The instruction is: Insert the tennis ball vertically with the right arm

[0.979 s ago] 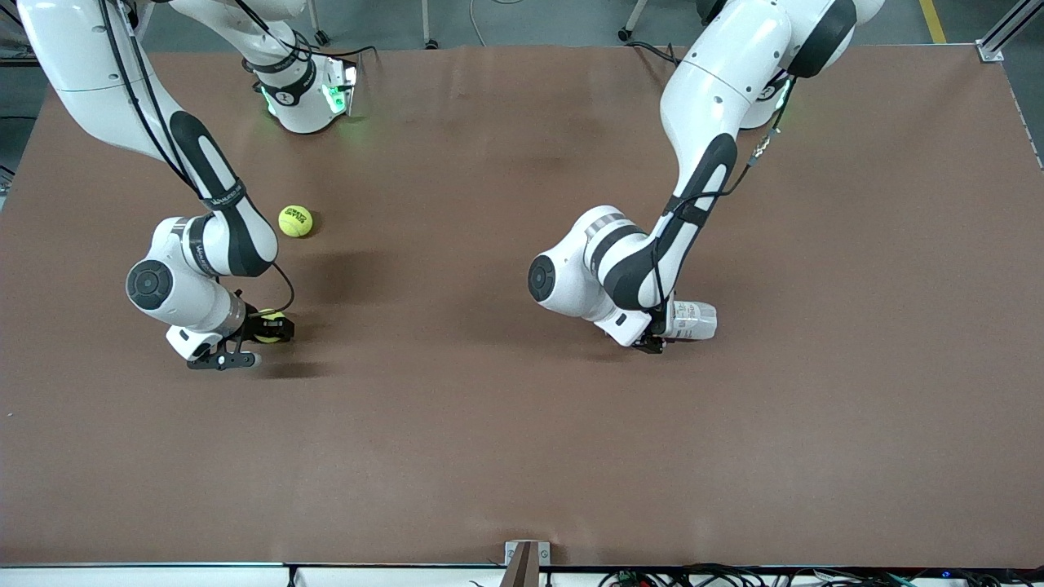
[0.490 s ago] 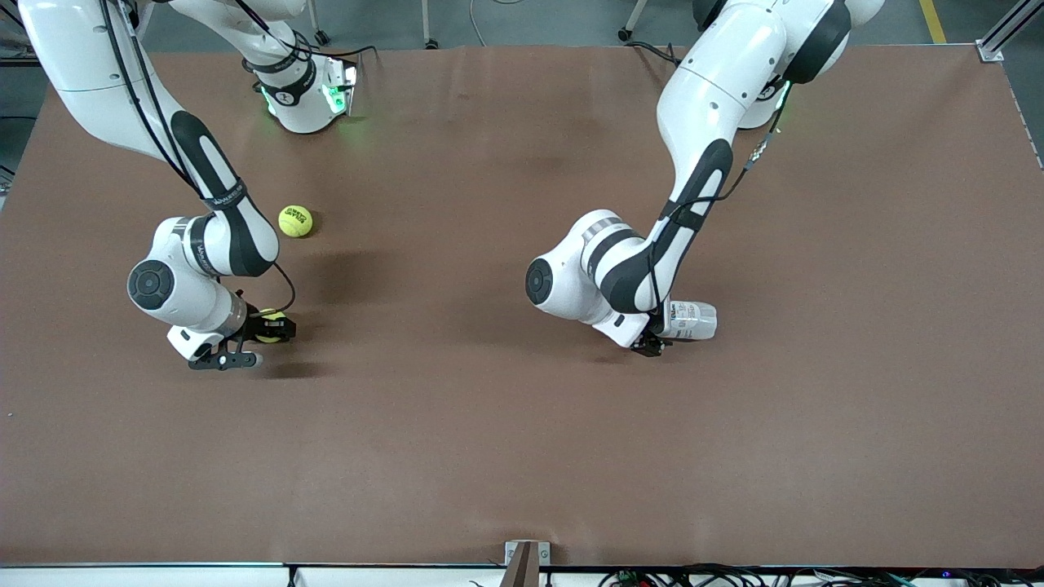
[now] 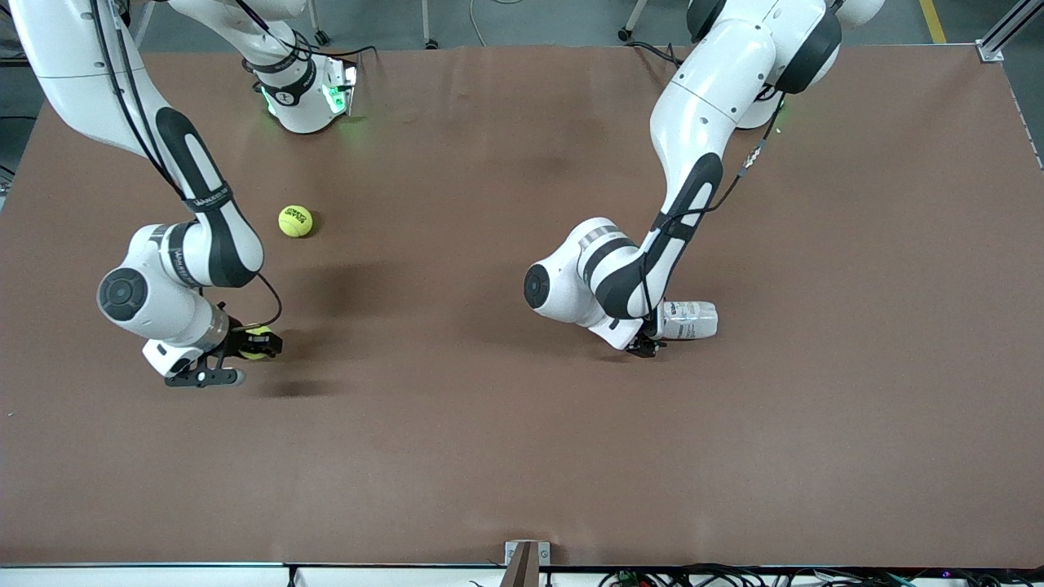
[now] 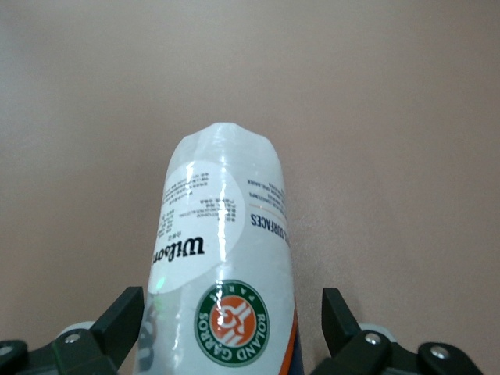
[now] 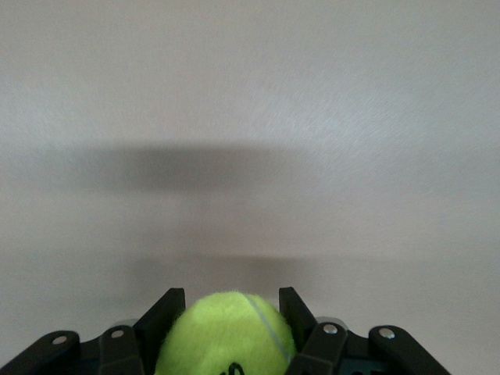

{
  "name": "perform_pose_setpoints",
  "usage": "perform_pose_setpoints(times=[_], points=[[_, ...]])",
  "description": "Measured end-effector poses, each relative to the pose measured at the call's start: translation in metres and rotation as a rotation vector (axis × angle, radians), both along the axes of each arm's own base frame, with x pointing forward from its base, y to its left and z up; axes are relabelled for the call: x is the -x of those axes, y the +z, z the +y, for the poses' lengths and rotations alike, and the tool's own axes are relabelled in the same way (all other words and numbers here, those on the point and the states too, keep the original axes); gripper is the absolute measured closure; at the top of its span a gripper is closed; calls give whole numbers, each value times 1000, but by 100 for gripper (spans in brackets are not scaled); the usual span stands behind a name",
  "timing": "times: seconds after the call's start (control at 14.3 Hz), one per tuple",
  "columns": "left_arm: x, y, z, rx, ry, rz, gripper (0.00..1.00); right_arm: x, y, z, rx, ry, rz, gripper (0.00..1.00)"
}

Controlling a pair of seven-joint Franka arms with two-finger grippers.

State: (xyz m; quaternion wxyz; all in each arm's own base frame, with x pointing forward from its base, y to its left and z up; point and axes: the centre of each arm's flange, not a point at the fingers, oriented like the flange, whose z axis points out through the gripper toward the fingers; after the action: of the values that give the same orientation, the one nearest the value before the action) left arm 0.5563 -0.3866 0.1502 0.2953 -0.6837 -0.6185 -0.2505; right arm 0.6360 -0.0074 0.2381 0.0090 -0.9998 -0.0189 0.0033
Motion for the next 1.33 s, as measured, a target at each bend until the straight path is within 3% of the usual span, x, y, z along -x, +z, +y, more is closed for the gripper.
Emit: perform_pose_setpoints(times=[0.28,0.91,1.05,1.19,1.33], points=[[2,-3,-2,-4,-3,3,0,-26,44,-16,6,-23,-8,42],[3,-5,-1,-11,-2,8,0,-27,47,-31,8,-43,-11,42],[3,-5,-1,-11,-2,9,4,-27,47,-31,8,-43,-11,42],[4,-4,-1,-14,0,11,20,-27,47,-31,8,-43,-11,42],[3,-3,-1,-13,-5,15,24,-27,47,-31,8,-43,-11,42]])
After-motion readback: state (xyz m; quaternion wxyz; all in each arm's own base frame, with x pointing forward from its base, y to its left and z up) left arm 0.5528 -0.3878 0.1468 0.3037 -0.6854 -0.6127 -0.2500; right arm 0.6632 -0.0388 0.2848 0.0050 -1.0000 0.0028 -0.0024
